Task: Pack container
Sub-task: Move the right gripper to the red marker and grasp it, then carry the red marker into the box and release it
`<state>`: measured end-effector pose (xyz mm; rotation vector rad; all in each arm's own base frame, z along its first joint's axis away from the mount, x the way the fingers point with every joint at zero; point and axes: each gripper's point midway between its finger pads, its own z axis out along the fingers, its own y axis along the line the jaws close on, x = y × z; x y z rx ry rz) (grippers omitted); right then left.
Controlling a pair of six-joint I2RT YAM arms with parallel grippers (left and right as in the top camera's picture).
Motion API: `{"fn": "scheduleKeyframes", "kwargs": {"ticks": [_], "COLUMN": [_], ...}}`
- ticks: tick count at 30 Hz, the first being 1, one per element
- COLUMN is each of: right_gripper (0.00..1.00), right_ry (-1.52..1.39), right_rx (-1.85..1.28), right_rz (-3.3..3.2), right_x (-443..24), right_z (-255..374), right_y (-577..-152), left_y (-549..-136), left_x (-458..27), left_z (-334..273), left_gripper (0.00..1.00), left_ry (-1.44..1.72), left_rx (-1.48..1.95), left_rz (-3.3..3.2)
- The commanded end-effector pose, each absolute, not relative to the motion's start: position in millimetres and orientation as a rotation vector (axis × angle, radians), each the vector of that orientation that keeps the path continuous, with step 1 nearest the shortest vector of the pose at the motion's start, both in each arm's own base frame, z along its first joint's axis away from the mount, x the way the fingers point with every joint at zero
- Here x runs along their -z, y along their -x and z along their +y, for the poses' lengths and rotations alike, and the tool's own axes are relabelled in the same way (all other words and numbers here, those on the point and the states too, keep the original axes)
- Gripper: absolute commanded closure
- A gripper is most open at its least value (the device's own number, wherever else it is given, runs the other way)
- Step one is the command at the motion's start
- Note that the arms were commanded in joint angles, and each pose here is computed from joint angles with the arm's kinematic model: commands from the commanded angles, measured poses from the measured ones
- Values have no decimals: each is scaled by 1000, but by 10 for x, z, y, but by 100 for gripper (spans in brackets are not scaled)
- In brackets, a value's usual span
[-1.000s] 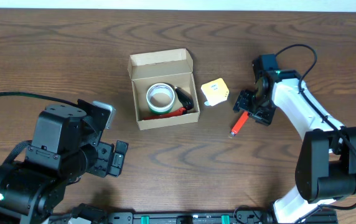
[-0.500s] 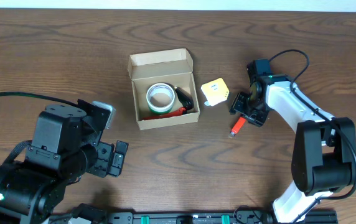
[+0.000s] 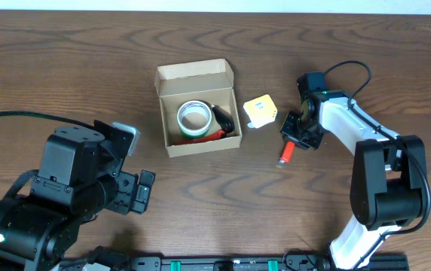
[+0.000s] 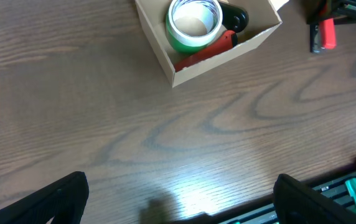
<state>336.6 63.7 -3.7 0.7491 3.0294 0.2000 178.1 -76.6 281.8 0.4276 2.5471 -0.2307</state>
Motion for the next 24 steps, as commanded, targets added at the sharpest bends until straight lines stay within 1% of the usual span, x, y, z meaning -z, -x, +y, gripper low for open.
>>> {"fn": "scheduleKeyframes", "kwargs": {"ticks": [1,6,10,14,17,20,22,24], "right_gripper": [82,87,90,90,90,91,92,93], "right_ry": [-674,-519,-338,-88,175,500,626,684], "right_rx": [-292,-395,-463,-581,-623,-625,-607,-599], "right_rz": [3038,2981,2896,2781,2710,2643,2619,2611], "right_x": [-2,-460,-1041,-1584,-1810,-1857,-1842,-1827], "right_z": [776,907,1039,1399,1753,2122,2277,2412], "right_y": [-3483,-3823,-4098,-4250,-4228,-4081,-3990,-3914], "left_y": [-1780,-1780,-1780,-1780,-1780,-1780,-1781,-1780], "left_x": [-2835,-2835,-2835,-2835,-2835,-2835,-2836,-2835], "left_z": [-760,-760,-760,-760,-760,-760,-760,-760], "left_gripper": [5,5,5,5,5,5,5,5], "left_ry": [-442,-442,-442,-442,-442,-442,-442,-442], "left_rx": [224,224,224,224,224,224,224,224], "left_rz": [2540,2540,2540,2540,2540,2540,2539,2540]}}
